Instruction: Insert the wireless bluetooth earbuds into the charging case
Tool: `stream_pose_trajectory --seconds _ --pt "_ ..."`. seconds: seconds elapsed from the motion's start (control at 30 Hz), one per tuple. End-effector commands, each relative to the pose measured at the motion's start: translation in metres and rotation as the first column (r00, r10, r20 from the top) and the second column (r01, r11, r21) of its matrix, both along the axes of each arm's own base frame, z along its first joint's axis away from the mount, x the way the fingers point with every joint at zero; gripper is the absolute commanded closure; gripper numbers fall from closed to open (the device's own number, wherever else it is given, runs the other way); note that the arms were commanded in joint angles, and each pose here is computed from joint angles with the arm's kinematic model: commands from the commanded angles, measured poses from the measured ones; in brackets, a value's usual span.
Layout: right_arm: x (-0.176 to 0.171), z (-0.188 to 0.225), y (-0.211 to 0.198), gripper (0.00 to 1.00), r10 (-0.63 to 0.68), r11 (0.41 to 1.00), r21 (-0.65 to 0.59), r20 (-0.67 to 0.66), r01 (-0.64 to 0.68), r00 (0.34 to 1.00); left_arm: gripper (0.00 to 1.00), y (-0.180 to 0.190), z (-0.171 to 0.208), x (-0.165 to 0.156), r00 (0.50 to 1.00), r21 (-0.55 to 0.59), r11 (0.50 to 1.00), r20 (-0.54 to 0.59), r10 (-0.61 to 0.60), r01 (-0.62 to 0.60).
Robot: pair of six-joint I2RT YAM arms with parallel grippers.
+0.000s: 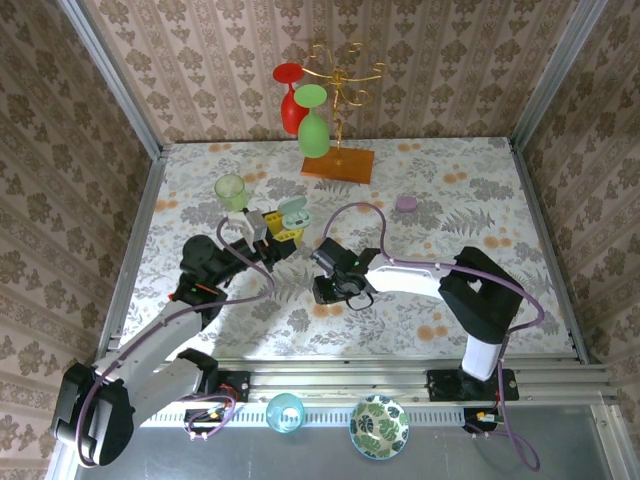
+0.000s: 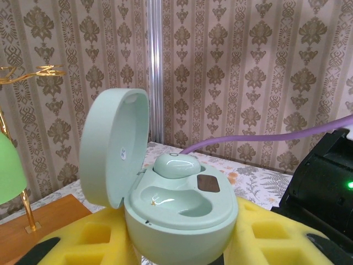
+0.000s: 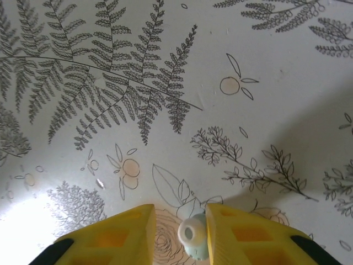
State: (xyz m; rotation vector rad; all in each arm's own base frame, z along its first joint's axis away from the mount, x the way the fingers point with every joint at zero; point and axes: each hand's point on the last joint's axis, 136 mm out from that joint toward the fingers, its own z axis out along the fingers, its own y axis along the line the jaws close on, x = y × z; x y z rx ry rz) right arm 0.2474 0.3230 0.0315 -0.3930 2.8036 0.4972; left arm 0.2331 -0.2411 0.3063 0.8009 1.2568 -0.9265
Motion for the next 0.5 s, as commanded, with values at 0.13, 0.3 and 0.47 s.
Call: stream_pose_trajectory --seconds 0.13,0.3,0.47 --pt "0.001 -0.01 -0.012 0.81 0.005 0.995 -0.099 0.015 -0.004 1.0 0.77 0.002 0.005 -0.002 0.999 -0.001 1.0 0.036 0.011 -0.011" --pt "0.002 -0.009 -0.017 0.84 0.012 0.993 -0.121 0.025 -0.009 1.0 0.77 0.002 0.005 -0.002 0.999 0.0 1.0 0.035 0.008 -0.008" --pt "0.006 0.007 -0.017 0.87 0.002 0.998 -0.057 0.053 0.001 0.999 0.77 0.001 0.005 -0.001 0.999 0.001 1.0 0.037 0.009 -0.009"
